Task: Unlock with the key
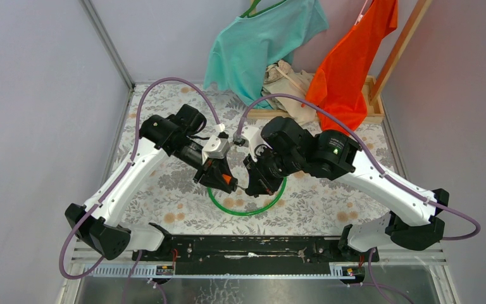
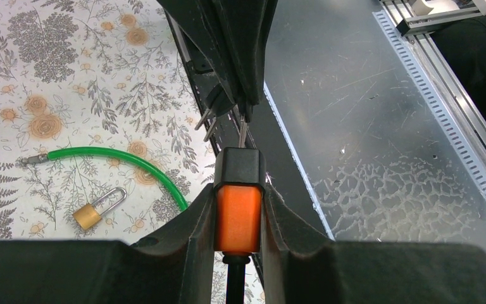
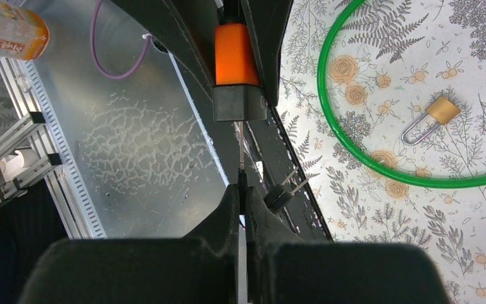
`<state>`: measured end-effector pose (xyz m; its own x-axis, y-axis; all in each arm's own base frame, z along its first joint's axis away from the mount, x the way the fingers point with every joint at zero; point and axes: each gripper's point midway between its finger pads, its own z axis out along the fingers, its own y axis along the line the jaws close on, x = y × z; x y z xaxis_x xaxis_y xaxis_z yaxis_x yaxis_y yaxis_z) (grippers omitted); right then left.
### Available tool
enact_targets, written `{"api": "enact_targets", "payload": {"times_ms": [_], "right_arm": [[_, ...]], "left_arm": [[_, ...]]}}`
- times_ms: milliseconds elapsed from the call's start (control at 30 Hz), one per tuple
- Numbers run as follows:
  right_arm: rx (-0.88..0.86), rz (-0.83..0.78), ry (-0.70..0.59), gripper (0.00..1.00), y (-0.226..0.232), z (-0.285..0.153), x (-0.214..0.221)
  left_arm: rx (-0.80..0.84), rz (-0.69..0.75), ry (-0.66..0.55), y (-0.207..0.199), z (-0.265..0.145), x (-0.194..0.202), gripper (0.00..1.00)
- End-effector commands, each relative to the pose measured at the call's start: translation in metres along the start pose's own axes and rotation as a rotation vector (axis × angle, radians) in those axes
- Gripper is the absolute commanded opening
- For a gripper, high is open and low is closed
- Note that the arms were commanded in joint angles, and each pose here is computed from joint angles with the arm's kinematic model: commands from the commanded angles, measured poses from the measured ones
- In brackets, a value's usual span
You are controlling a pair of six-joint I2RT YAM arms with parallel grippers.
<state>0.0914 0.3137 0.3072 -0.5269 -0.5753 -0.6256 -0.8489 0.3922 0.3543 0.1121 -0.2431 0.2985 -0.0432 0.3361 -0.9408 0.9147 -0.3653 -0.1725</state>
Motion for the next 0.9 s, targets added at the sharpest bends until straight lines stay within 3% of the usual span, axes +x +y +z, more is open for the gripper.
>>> {"api": "enact_targets", "payload": {"times_ms": [0,400,867], "right_arm": [[-0.017,-0.033,-0.076,0.00,0.008,-0.004,-0.021],[-0.035,-0.041,-0.062,0.00,0.010,0.006,-0.026],[-0.020,-0.021,-0.146,0.00,0.009,-0.005,-0.031]], "left_arm": [[0.013,0.035,-0.010,-0.007,0.001,-0.005,0.00],[0.009,0.042,0.026,-0.007,0.003,0.002,0.00],[0.009,0.052,0.053,-0.006,0.005,0.007,0.00]]}}
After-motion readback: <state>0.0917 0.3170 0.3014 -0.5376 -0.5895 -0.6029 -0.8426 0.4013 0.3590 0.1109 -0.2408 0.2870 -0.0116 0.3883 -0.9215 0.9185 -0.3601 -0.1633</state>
